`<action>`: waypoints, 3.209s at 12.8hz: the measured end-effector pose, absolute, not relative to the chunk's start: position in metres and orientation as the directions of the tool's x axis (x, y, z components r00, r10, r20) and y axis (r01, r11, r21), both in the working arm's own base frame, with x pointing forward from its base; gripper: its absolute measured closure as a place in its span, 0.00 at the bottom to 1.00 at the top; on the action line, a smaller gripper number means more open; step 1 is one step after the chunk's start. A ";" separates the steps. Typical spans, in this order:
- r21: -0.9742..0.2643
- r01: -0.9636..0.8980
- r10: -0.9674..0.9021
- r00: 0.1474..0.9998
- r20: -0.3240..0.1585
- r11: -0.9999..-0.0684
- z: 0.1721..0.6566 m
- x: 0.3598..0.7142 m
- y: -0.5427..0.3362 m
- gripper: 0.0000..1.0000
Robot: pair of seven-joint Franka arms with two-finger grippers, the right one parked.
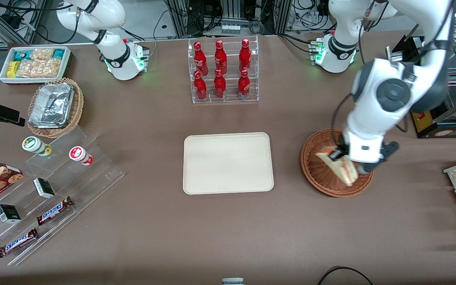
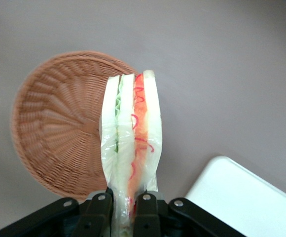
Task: Place sandwich from basket to tray
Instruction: 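Lift the sandwich and carry it over the white tray, then lower the sandwich onto the tray and open the left gripper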
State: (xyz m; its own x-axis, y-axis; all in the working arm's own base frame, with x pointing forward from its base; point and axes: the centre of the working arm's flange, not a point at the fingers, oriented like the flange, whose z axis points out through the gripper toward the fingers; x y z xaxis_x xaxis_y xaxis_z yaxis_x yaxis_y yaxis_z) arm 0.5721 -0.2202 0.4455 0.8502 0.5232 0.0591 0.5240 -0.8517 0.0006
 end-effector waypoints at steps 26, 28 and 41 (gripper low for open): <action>0.025 -0.026 -0.024 0.994 0.105 -0.999 0.235 0.479 -0.541 0.84; 0.022 -0.026 -0.023 0.994 0.104 -0.999 0.231 0.480 -0.541 0.85; 0.051 0.115 0.123 0.971 0.204 -0.992 0.387 0.523 -0.500 0.00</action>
